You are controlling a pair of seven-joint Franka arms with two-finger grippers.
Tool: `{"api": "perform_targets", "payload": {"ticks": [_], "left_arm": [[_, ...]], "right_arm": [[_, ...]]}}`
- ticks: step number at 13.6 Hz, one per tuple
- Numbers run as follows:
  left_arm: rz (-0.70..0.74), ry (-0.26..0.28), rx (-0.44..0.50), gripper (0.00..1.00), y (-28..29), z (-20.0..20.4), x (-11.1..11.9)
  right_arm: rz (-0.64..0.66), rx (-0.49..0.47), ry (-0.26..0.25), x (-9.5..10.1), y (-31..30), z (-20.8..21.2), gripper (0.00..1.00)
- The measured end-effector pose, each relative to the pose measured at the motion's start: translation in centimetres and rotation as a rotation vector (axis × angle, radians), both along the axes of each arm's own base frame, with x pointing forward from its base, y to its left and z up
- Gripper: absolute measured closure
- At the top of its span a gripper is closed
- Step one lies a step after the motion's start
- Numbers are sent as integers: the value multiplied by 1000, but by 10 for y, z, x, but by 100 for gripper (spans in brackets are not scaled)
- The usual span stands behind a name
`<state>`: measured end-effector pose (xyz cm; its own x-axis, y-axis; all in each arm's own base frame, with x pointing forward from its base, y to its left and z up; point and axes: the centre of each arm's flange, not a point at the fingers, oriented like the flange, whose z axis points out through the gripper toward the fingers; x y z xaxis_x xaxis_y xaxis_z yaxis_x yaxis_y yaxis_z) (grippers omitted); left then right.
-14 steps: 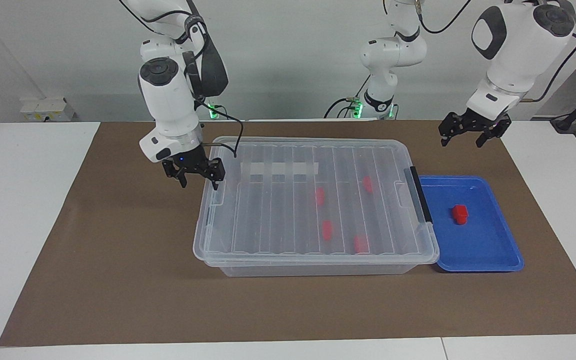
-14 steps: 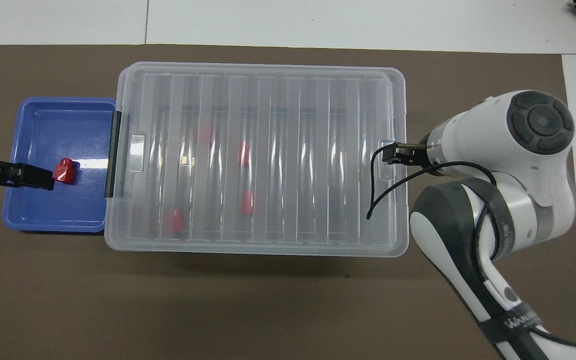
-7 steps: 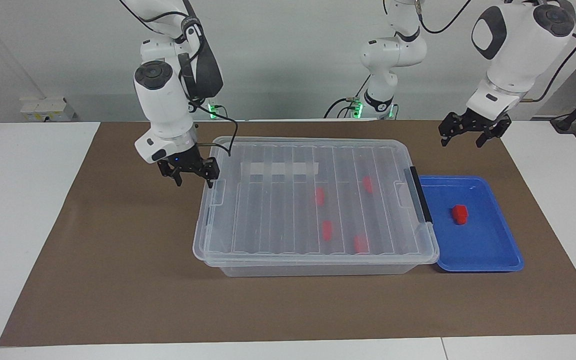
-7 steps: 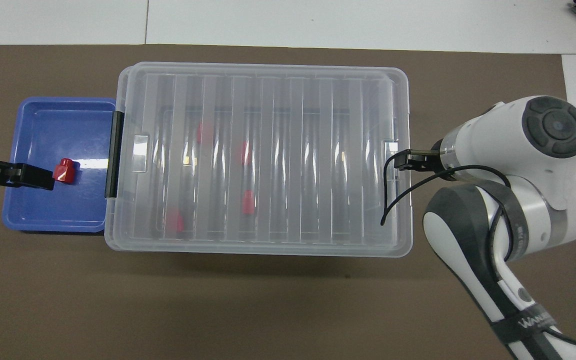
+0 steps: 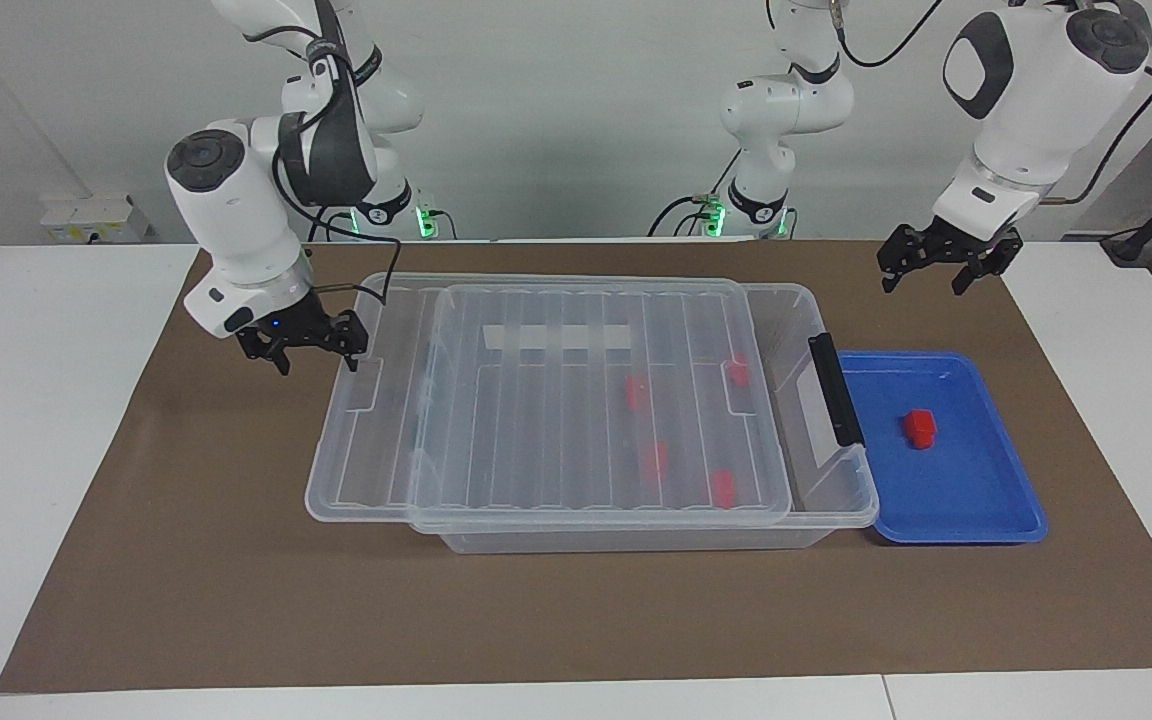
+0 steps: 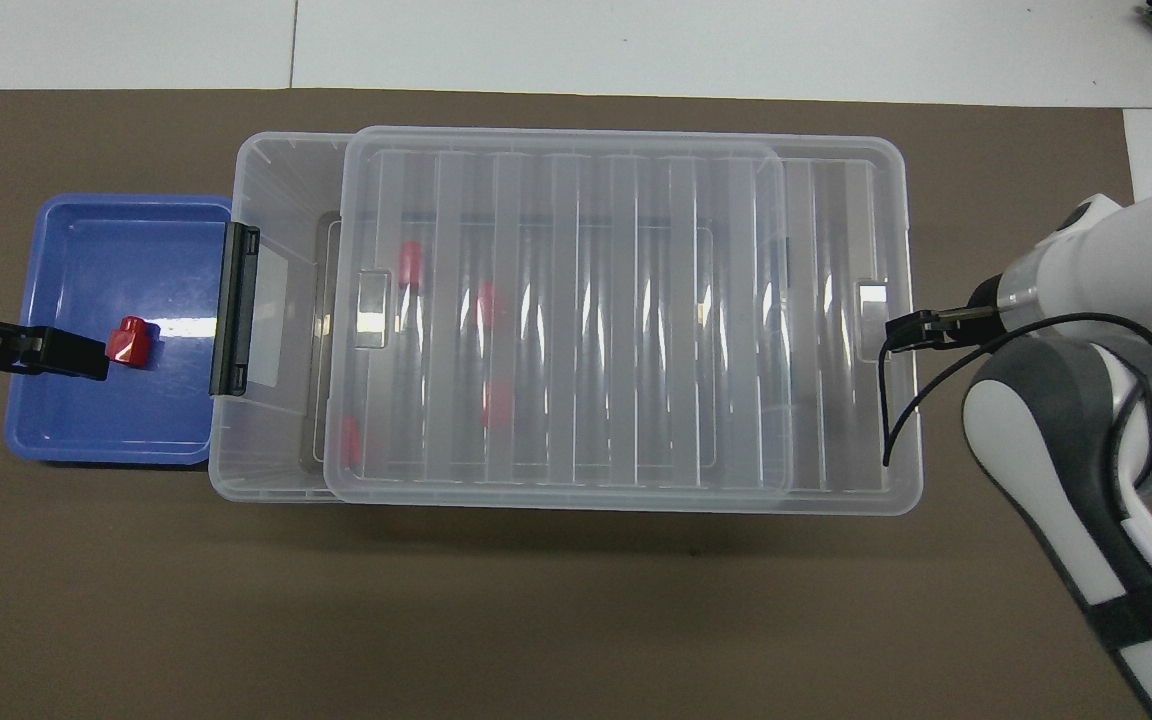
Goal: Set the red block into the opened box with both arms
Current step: 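Pull the clear lid toward the right gripper to open the box, then lower the left gripper onto the red block while the right gripper withdraws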
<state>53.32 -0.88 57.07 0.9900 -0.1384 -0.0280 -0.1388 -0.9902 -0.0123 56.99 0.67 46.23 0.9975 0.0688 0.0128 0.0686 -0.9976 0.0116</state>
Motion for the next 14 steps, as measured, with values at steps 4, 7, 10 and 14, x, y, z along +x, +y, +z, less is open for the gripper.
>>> {"api": "perform_targets", "payload": {"ticks": [4, 7, 10, 14], "left_arm": [[0, 0, 0, 0, 0, 0, 0], [0, 0, 0, 0, 0, 0, 0], [-1, -7, 0, 0, 0, 2, 1], [47, -162, 12, 0, 37, -10, 23]], "right_arm": [[91, -3, 2, -3, -63, 0, 0], [138, -4, 0, -5, -85, 1, 0], [152, -5, -2, -6, -90, 1, 0], [149, -13, -36, 0, -89, 19, 0]]}}
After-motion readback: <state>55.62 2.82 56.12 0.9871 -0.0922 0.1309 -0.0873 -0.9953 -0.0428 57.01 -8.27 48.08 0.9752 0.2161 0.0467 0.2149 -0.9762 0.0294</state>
